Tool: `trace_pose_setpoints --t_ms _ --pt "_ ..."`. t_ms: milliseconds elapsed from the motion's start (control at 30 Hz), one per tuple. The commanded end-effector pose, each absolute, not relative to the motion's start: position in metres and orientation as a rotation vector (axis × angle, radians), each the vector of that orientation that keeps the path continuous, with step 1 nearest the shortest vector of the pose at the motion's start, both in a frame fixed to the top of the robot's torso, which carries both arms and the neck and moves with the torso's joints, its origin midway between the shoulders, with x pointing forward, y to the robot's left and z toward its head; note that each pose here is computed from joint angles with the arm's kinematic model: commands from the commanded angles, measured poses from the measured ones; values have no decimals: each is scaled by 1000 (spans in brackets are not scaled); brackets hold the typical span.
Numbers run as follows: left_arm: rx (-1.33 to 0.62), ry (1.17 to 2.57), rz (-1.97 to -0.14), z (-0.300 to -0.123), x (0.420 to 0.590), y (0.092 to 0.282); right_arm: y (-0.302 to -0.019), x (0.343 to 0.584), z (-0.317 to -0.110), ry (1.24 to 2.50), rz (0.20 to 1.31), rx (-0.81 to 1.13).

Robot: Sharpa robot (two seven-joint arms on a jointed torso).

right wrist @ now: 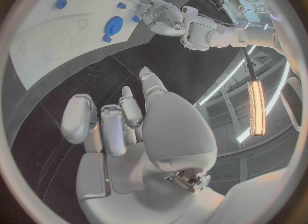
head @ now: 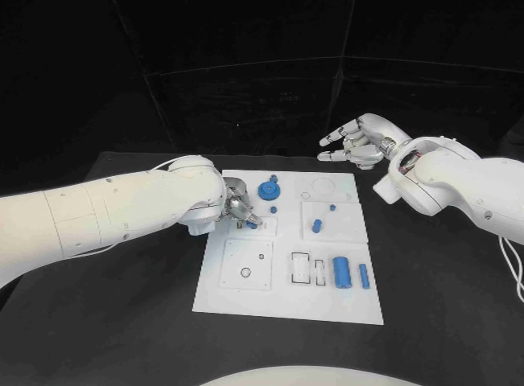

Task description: Assemble the parts on the task board

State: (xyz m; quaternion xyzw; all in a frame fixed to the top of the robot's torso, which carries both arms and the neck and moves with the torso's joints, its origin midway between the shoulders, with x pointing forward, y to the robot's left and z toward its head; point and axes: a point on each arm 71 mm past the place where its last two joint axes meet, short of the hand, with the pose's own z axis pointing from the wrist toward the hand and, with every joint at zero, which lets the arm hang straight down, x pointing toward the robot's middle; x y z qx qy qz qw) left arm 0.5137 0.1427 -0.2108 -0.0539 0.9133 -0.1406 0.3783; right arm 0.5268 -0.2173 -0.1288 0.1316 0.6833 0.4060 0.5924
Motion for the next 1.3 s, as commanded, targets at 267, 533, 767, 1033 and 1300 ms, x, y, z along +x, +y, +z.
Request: trace_pose_setpoints --t_ms 267,533,767,1033,1300 --pt "-82 2350 -306 -212 513 144 -216 527 -127 1585 951 289" --pt "-67 2357 -308 -213 513 142 -216 527 -127 1585 952 288" --pt "-65 2362 -304 -214 515 140 -215 527 -127 1586 952 288" --pt "-68 2372 -303 -214 517 138 -215 527 -127 1590 953 287" --pt "-69 2380 -300 -215 518 136 -215 526 -127 1592 953 288"
